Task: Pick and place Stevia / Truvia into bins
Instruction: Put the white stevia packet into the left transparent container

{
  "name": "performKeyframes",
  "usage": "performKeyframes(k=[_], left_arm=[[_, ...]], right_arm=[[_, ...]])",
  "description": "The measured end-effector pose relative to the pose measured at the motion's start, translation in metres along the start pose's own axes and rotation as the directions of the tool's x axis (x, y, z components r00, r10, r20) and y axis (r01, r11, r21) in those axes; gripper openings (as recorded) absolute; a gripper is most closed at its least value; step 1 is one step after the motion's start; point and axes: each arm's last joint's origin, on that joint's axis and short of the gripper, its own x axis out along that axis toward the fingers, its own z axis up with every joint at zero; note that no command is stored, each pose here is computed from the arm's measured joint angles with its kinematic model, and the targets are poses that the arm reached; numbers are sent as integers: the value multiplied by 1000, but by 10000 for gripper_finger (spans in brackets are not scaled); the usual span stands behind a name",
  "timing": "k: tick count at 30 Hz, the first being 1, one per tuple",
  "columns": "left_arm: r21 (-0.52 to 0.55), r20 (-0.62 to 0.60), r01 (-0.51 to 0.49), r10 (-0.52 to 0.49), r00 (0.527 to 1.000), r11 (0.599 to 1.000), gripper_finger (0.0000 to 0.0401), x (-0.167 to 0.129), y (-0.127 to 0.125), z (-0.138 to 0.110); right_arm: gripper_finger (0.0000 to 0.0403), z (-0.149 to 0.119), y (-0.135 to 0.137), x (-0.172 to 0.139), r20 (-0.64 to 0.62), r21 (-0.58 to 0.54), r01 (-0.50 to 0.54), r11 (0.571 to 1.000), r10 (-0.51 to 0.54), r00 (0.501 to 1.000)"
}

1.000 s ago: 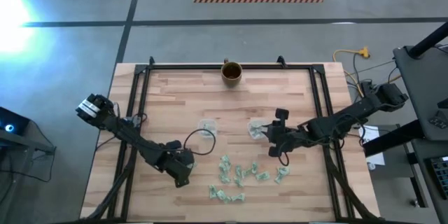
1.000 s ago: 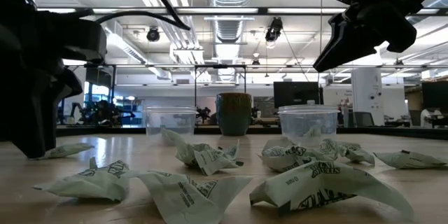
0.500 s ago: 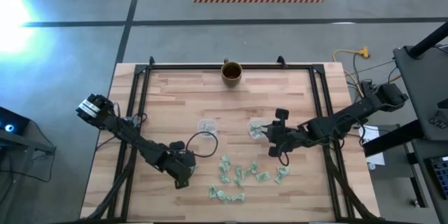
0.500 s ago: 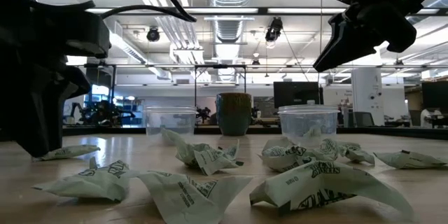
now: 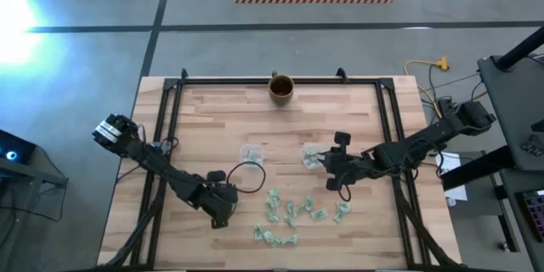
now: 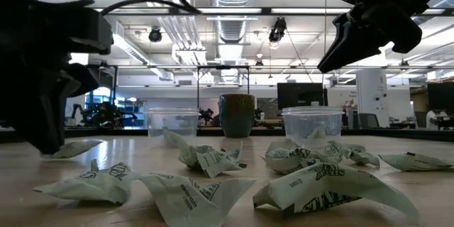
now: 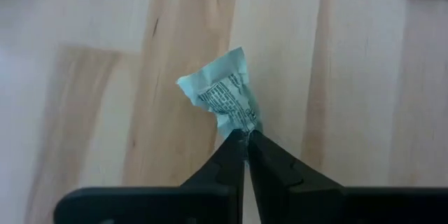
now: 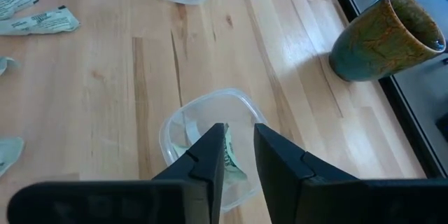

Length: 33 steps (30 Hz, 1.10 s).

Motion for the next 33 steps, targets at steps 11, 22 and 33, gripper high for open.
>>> performKeyframes(k=[11, 22, 33], left_arm=[[137, 188, -147, 120, 975, 980, 0, -23, 13, 31], [135, 335, -396, 334, 881, 908, 0, -50, 66, 65], [100, 257, -407, 371, 892, 908, 0, -38, 102, 77]], right_arm=[[68, 0, 0, 0, 0, 0, 1, 1000, -1, 1000], [68, 0, 0, 0, -1, 0, 1, 1000, -1, 1000], [68, 0, 0, 0, -3, -3, 2, 1000, -2, 1000]])
